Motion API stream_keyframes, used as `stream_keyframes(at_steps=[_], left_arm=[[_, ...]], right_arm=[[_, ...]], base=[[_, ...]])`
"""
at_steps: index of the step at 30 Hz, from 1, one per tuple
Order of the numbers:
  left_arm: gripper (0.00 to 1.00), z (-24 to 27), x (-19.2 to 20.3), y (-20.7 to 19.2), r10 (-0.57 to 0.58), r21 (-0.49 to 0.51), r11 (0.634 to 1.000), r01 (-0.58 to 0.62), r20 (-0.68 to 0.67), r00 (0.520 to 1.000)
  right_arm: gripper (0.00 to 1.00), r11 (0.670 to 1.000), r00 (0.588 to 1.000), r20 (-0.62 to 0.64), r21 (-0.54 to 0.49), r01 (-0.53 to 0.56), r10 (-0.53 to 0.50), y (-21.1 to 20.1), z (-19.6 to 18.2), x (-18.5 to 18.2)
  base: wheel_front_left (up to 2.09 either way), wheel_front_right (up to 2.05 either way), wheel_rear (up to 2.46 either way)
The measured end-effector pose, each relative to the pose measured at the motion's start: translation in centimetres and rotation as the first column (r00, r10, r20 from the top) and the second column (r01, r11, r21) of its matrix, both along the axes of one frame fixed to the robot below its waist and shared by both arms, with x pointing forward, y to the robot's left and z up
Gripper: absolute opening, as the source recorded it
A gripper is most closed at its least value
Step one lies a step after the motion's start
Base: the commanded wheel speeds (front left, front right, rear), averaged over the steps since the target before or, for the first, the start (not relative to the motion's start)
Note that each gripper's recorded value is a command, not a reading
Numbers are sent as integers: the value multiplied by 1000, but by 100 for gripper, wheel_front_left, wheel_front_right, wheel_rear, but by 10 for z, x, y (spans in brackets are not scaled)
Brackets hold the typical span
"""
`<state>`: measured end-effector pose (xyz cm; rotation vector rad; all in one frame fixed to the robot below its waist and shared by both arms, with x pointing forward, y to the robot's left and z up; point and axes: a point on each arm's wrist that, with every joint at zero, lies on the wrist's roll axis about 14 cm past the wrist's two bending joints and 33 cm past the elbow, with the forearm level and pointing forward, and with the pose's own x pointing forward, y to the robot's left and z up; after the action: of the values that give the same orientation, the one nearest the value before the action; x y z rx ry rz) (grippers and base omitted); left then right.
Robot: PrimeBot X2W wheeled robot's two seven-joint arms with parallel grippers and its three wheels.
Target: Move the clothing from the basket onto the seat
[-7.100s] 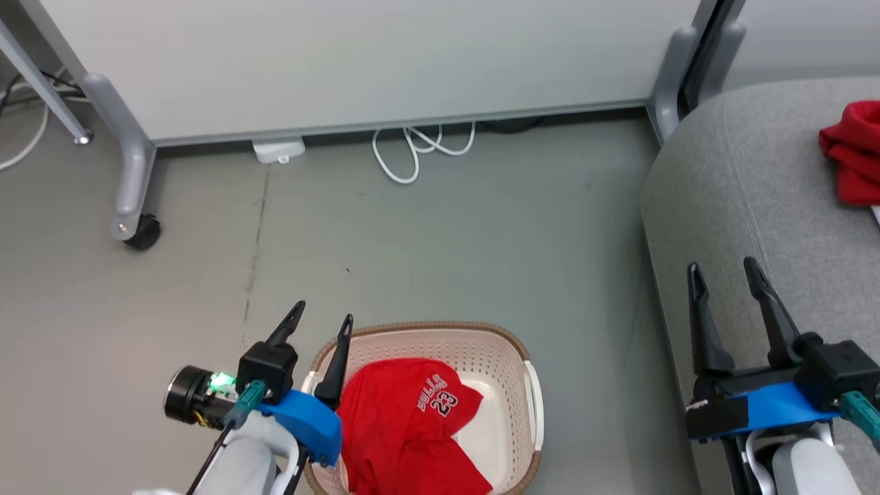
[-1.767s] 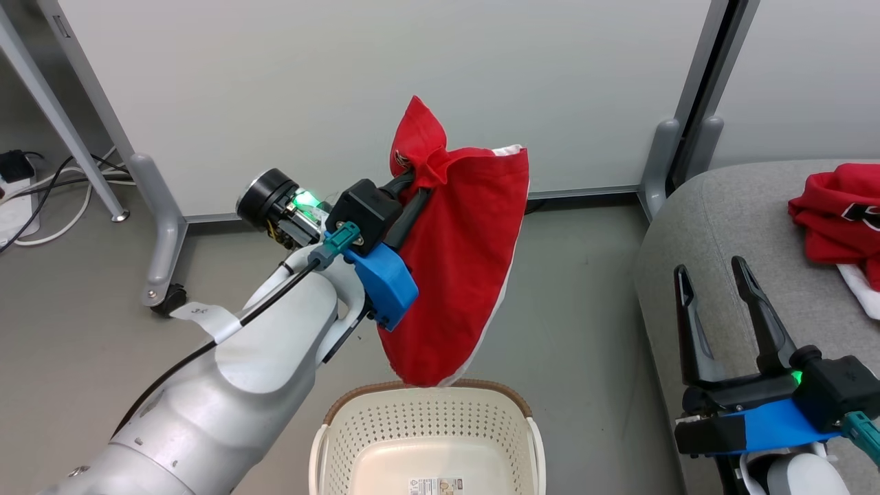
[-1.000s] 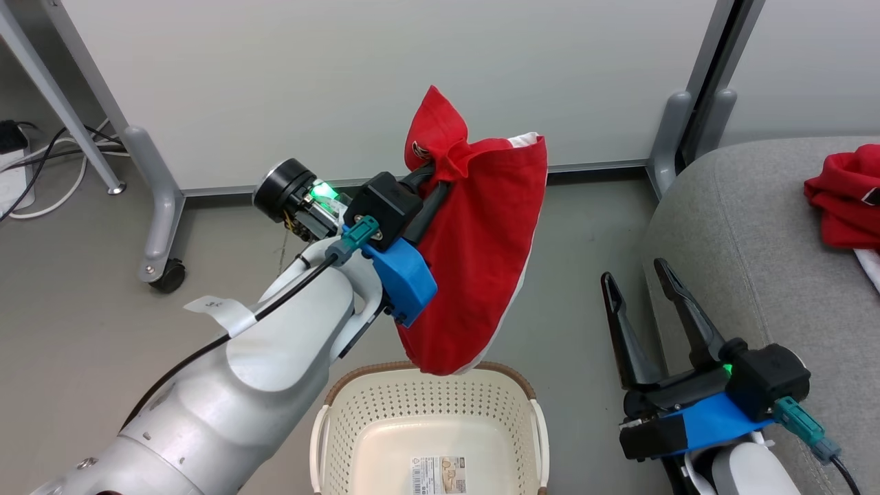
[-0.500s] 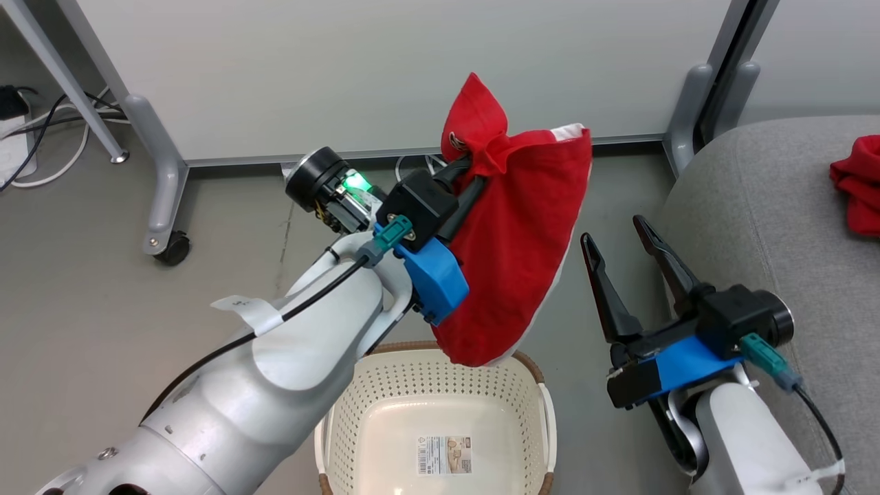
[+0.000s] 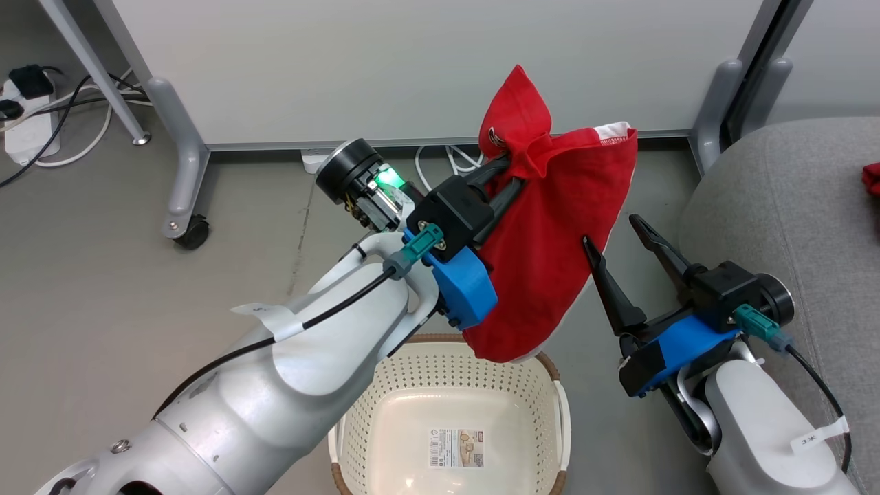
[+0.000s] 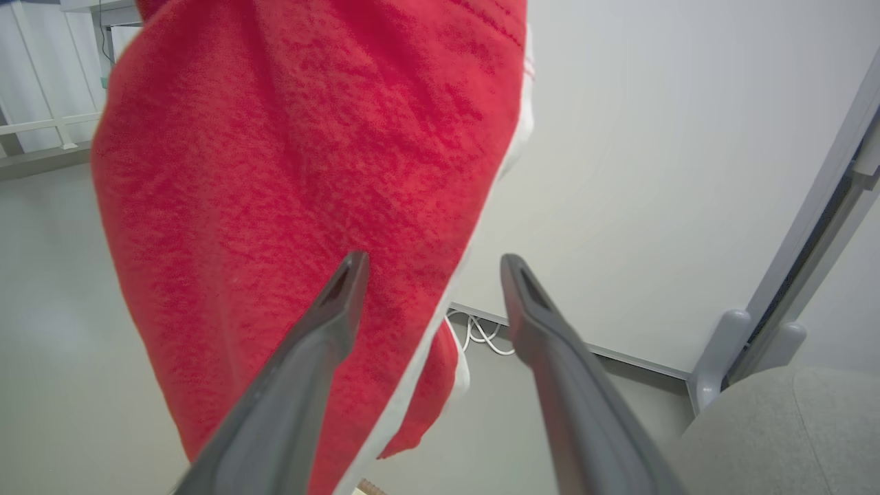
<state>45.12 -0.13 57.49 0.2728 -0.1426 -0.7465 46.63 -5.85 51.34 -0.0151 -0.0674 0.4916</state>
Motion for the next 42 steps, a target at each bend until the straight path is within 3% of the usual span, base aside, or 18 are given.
stream_keyframes(at_steps=[17, 36, 37, 38, 39, 42], left_arm=[[0, 10, -14, -1, -24, 3, 1000, 24, 35, 999], [0, 11, -19, 4, -17, 7, 1000, 17, 40, 999], [0, 11, -19, 3, -18, 6, 1000, 17, 38, 999], [0, 10, -18, 3, -18, 6, 1000, 18, 37, 999], [0, 10, -18, 3, -19, 7, 1000, 19, 36, 999], [0, 9, -18, 3, -18, 8, 1000, 18, 35, 999]], right_arm=[[100, 983, 983, -94, -78, -166, 159, 19, -21, 4], [100, 935, 931, -90, -1, -354, 353, 55, 5, -15], [57, 935, 931, -89, 2, -355, 354, 56, 6, -15], [8, 934, 930, -87, 3, -357, 356, 56, 6, -15], [0, 933, 929, -89, 8, -359, 358, 57, 6, -16], [0, 930, 925, -98, 3, -369, 367, 58, 3, -19]], base=[[0, 0, 0], [0, 0, 0], [0, 0, 0], [0, 0, 0], [0, 0, 0], [0, 0, 0]])
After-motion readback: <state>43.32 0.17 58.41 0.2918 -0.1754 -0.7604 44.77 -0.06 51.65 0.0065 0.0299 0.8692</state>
